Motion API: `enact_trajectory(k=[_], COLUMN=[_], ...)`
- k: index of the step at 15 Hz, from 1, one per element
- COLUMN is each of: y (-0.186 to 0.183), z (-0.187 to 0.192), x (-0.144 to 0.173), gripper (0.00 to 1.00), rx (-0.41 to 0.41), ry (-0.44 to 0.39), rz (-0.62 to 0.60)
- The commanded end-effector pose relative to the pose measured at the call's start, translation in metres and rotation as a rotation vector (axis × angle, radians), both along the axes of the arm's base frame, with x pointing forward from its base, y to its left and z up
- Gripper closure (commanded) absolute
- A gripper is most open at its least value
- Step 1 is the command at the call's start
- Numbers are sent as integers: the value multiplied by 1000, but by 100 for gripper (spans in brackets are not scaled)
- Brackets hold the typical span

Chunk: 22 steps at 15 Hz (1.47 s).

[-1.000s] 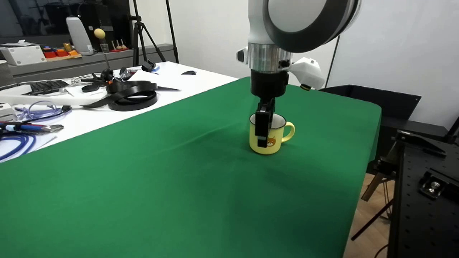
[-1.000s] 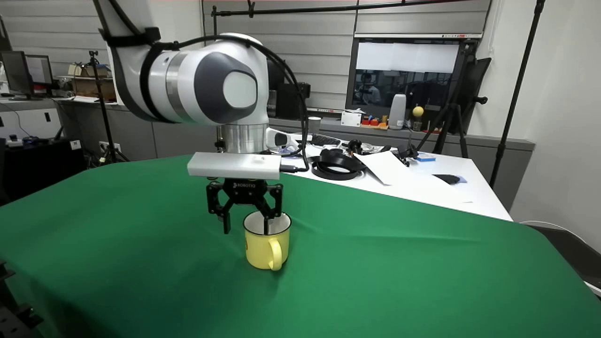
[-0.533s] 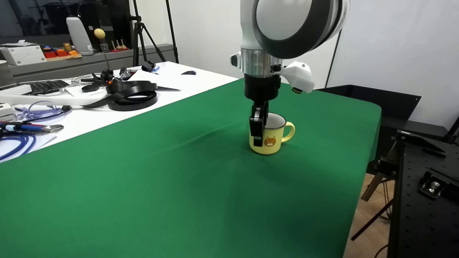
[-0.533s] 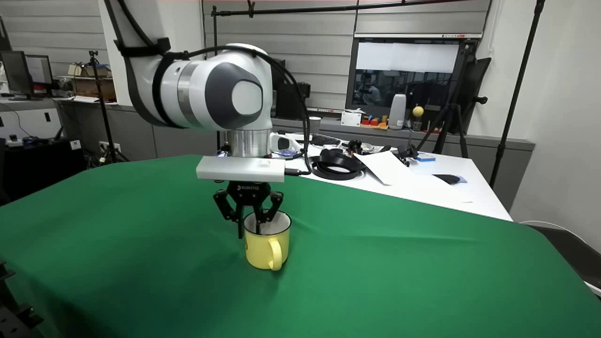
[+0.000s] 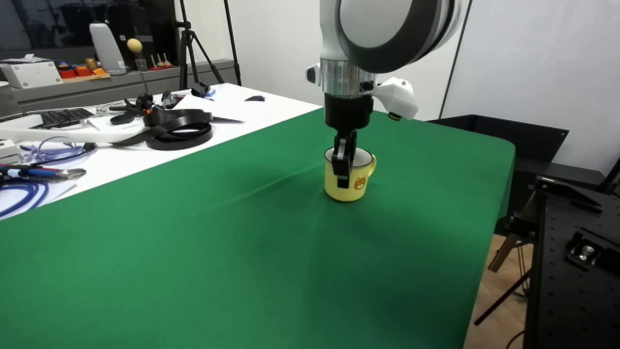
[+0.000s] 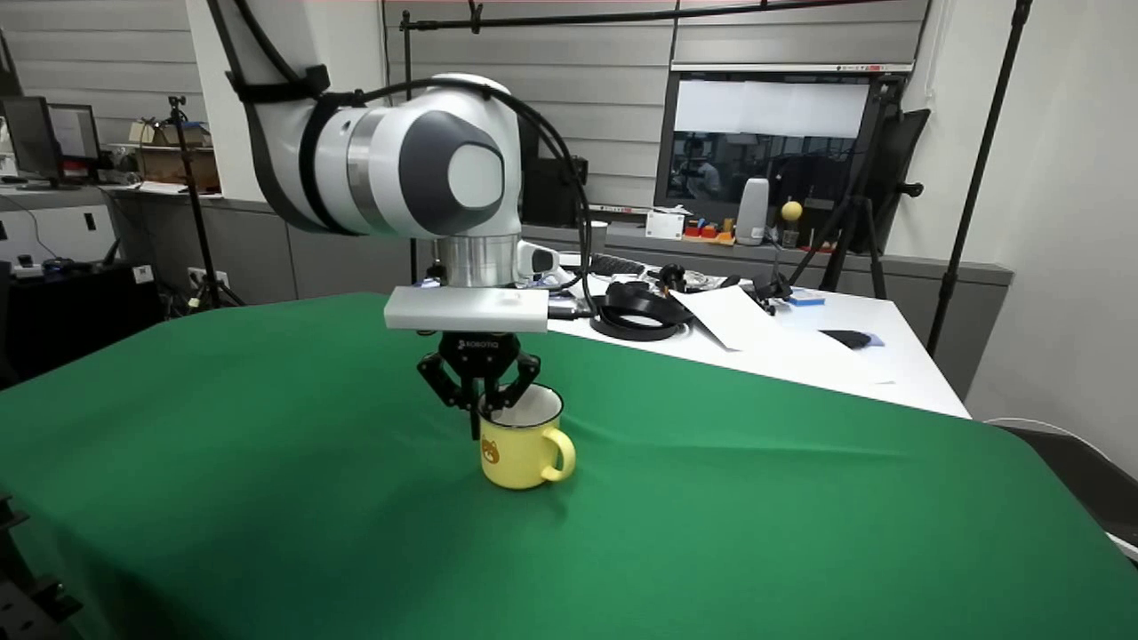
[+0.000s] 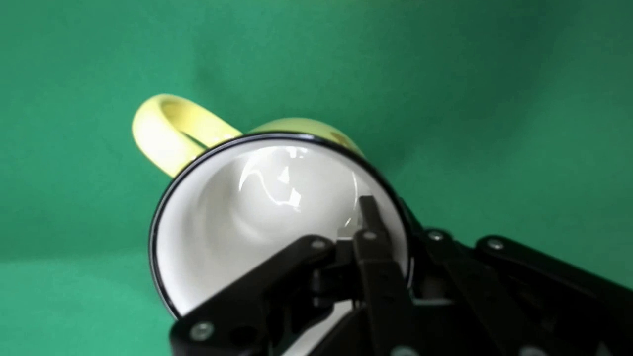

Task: Move the cup to the left

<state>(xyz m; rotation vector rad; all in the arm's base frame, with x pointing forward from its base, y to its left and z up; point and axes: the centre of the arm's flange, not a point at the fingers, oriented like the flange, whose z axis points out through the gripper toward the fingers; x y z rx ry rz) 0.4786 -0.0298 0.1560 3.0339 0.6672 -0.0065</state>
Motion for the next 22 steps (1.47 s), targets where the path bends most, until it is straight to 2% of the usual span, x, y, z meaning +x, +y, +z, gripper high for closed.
enact_trajectory(k=[1,5,10,14,19,20,21,22], y=[3,20,56,82,89,90,92,93], z=[23,41,41,28,5,2,1,3], x=[16,46,81,93,97,98,98,98], gripper=[98,98,98,98,98,66,65,58], rx=[-26,-37,8,21,6,7,3,1], ry=[-32,-62,-33,15,70,76,72,69], rz=[32,104,188,242,259,263,265,267])
